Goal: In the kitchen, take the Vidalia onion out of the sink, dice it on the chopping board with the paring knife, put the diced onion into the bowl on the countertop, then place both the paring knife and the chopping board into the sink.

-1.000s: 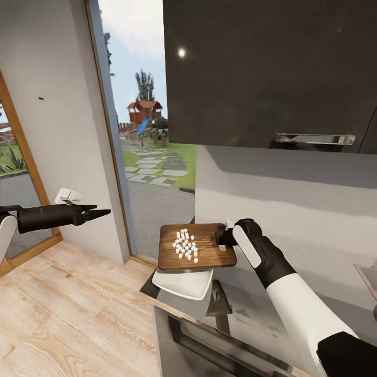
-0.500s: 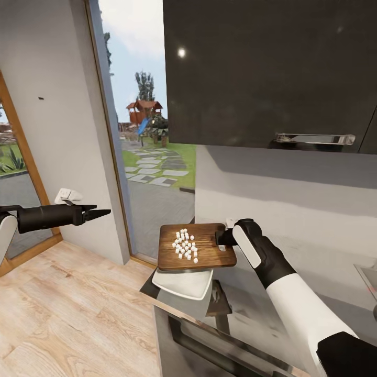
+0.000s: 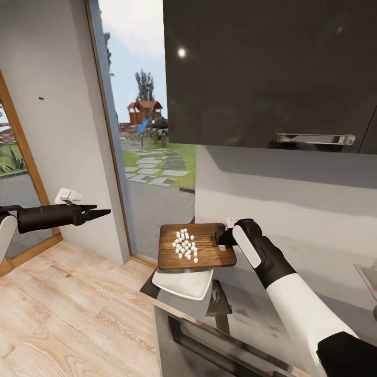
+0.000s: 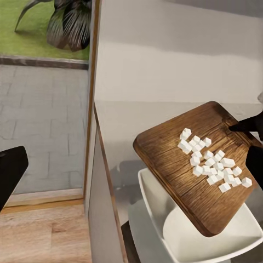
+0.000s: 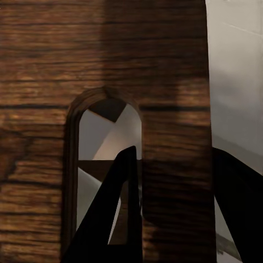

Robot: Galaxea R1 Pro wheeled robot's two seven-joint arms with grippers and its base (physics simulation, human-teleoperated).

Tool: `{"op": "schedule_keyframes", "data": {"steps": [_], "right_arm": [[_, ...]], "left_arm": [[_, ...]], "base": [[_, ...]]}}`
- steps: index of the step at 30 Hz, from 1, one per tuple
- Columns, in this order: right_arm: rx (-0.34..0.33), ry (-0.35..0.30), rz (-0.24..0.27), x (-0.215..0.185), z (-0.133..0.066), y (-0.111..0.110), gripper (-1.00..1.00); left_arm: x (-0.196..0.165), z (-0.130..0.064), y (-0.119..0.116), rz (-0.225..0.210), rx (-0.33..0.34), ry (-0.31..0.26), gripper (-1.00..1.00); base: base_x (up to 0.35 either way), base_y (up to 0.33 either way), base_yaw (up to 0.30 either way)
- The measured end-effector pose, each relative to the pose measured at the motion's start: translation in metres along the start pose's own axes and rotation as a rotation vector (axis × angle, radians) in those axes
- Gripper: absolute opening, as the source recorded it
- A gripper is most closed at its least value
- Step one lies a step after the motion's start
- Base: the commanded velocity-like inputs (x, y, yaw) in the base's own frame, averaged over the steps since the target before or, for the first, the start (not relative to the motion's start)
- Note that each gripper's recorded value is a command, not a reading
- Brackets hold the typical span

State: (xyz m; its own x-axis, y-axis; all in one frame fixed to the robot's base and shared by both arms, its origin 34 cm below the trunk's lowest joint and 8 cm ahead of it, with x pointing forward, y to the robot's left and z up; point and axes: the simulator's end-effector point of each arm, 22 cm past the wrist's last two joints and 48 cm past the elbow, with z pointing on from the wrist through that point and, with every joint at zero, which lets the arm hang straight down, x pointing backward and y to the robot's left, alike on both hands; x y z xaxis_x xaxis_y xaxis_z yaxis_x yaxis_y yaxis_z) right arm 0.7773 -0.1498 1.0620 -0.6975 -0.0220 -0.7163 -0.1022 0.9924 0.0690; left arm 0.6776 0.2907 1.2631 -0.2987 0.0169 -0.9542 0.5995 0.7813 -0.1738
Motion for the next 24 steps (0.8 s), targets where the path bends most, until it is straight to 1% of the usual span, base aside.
{"op": "schedule_keyframes", "data": {"steps": [13,14,15,16,24], "right_arm": [[-0.003,-0.008,0.003,-0.003,-0.001,0.001,-1.0],[-0.003,-0.015,0.005,-0.004,-0.001,0.0,-1.0],[-0.005,-0.049,0.017,-0.012,-0.002,0.001,-1.0],[0.0,-0.056,0.015,-0.013,-0.002,0.0,-1.0],[-0.004,-0.073,0.021,-0.017,-0.003,0.002,-1.0]], "left_arm": [[0.0,0.0,0.0,0.0,0.0,0.0,1.0],[0.0,0.0,0.0,0.0,0.0,0.0,1.0],[0.0,0.0,0.0,0.0,0.0,0.0,1.0],[0.0,0.0,0.0,0.0,0.0,0.0,1.0],[0.0,0.0,0.0,0.0,0.0,0.0,1.0]], "base": [[0.0,0.0,0.0],[0.0,0.0,0.0],[0.0,0.0,0.0],[0.0,0.0,0.0],[0.0,0.0,0.0]]}}
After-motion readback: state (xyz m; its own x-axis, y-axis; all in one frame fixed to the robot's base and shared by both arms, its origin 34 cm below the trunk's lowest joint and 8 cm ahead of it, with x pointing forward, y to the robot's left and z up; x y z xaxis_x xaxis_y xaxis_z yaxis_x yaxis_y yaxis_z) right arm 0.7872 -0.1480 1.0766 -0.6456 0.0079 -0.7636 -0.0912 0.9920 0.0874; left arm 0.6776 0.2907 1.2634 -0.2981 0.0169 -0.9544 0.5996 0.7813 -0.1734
